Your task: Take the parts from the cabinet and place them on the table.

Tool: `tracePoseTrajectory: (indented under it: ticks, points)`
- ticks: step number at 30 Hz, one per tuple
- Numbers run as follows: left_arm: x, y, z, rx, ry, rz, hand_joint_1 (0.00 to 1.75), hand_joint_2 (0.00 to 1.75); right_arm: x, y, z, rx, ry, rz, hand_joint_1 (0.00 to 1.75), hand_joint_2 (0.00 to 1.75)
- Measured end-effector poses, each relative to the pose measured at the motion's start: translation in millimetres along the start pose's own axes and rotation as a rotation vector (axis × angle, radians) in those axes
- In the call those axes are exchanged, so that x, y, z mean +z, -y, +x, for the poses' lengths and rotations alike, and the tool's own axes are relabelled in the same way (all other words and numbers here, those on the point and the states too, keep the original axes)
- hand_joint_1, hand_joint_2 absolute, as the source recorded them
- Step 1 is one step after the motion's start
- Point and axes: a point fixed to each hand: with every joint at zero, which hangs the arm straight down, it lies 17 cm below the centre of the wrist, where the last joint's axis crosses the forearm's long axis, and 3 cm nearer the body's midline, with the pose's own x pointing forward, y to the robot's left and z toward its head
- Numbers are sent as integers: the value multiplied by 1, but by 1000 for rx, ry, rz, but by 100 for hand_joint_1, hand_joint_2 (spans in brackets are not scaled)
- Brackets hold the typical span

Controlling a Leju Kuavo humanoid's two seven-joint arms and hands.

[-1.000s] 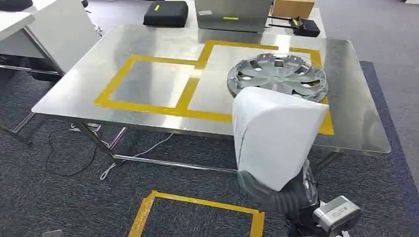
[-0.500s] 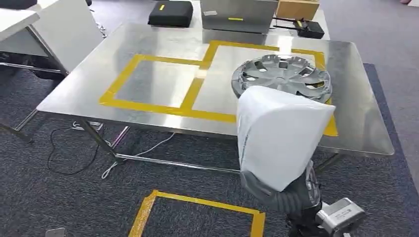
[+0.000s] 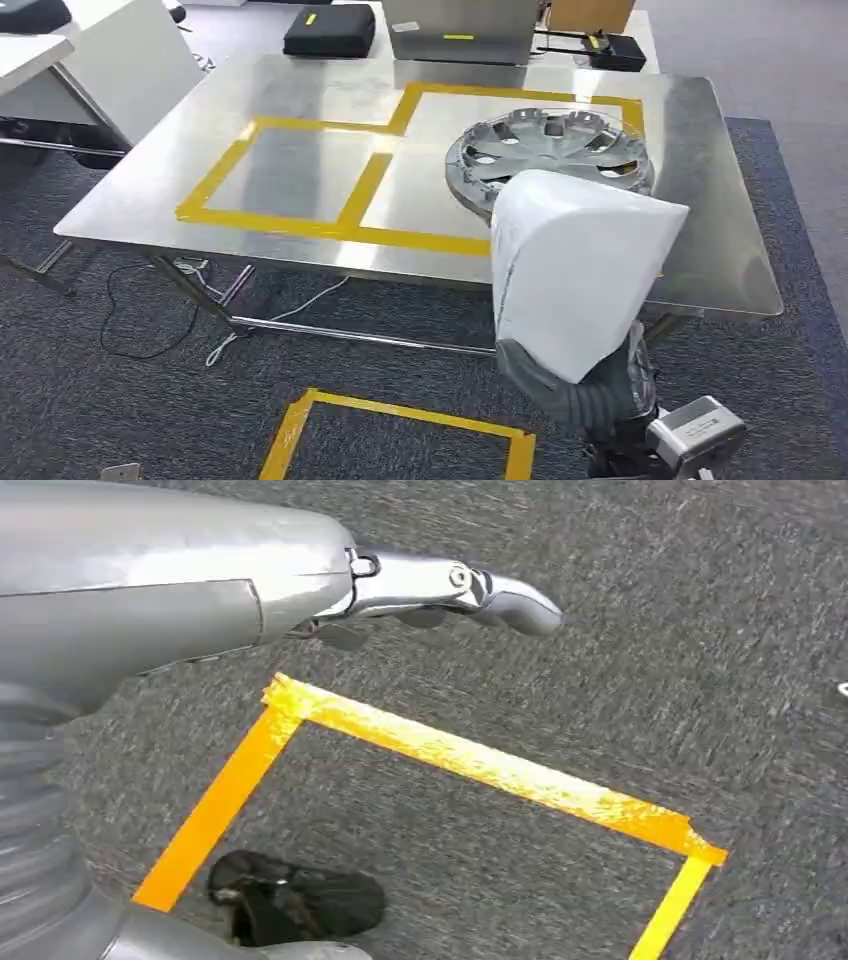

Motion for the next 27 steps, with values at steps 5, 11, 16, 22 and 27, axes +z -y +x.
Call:
tracePoseTrajectory:
  ticks: [5,11,16,22,27]
  points:
    - [1,-1,-2,0,-3,1,0,175,0,0,0,2,-1,0,175,175]
    - [0,-3,1,-1,8,1,0,175,-1,0,1,19,8,4,175,175]
    - [-1,-1,3,-5,13,-1,0,175,-5,-1,3,36,19,9,175,175]
    - [0,0,3,-9,14,-6,0,175,-7,-2,3,43,23,16,175,175]
    - [-1,1,5,-10,14,-8,0,175,-9,-4,3,43,22,22,175,175]
